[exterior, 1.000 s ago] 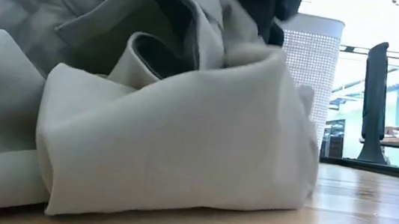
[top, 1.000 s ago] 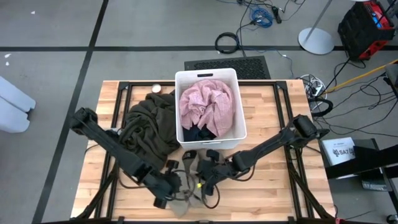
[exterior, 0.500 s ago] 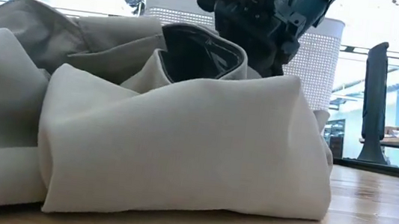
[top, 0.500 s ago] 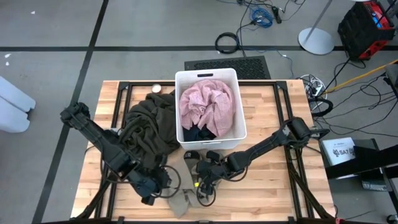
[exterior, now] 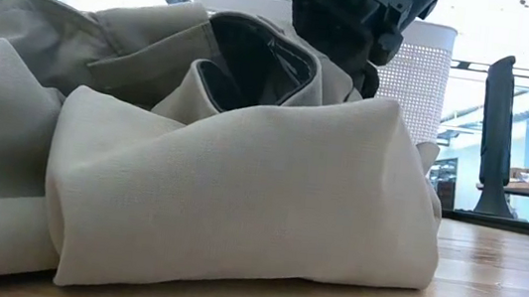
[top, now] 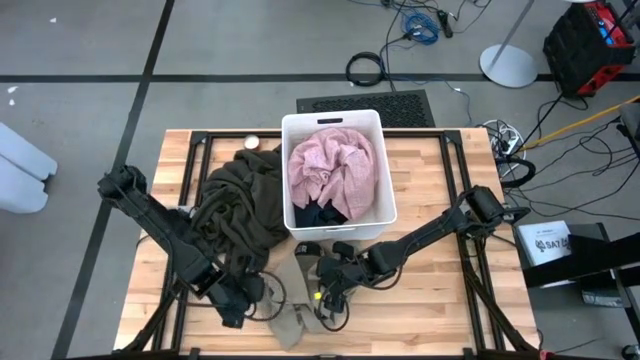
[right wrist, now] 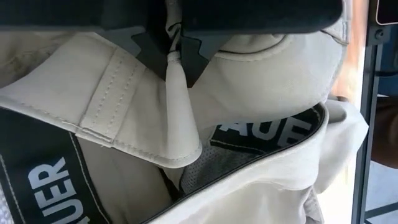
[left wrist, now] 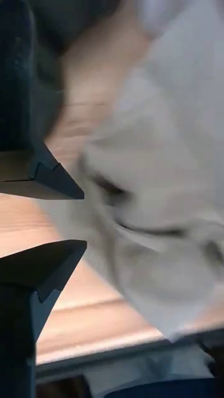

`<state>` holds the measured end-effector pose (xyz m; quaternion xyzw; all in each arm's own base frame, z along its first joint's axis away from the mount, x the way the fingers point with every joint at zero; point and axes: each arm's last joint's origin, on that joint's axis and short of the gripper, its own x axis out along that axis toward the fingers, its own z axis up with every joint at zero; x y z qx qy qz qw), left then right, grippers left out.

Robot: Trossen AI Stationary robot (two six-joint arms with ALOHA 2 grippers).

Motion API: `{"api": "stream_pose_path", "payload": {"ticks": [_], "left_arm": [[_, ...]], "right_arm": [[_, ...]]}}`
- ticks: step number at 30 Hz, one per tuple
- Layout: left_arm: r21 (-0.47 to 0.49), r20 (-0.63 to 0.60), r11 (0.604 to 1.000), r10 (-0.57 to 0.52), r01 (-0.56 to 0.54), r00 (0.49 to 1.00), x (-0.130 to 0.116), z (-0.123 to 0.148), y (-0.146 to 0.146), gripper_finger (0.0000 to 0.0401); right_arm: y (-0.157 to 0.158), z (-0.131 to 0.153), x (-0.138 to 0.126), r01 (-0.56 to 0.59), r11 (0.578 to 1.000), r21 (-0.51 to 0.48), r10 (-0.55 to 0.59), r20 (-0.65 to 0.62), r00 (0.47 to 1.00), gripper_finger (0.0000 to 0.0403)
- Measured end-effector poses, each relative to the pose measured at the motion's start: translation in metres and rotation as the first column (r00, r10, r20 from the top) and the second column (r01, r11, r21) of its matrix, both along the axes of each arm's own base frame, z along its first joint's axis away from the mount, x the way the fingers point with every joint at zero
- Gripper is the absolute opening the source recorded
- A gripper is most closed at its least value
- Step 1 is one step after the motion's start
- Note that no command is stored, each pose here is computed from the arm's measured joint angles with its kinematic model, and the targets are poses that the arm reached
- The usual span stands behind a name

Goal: Sort clothes
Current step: Put the light brown shorts into the laundry bin

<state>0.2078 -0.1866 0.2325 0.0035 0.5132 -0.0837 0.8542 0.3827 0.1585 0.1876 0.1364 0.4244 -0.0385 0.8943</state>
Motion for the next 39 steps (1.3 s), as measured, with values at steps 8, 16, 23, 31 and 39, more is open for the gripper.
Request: {"api": "stream_pose_path", "payload": {"ticks": [8, 16, 23, 31, 39], "left_arm": [[-0.082, -0.144, 0.992, 0.080, -0.093, 0.986, -0.005, -0.041, 0.018, 0.0123], [-0.157, -0.169, 0.982, 0.075, -0.102, 0.983, -0.002, -0.057, 0.026, 0.0123], [-0.128, -0.249, 0.982, 0.106, -0.141, 0.963, 0.009, -0.081, 0.030, 0.0123], [-0.125, -0.282, 0.983, 0.095, -0.135, 0.955, 0.021, -0.094, 0.030, 0.0122], [-0.062, -0.221, 0.998, -0.001, -0.013, 0.975, 0.020, -0.094, 0.028, 0.0014]], "right_arm": [[0.000, 0.001, 0.000, 0.000, 1.000, 0.001, 0.000, 0.002, 1.000, 0.0000], [0.000, 0.001, 0.000, 0.001, 1.000, 0.001, -0.001, 0.003, 1.000, 0.0000], [0.000, 0.001, 0.000, -0.005, 1.000, -0.002, 0.005, 0.004, 1.000, 0.0000], [0.000, 0.001, 0.000, -0.006, 1.000, -0.002, 0.006, 0.004, 1.000, 0.0000], [0.000, 0.001, 0.000, -0.013, 1.000, -0.007, 0.013, 0.002, 1.000, 0.0000]]}}
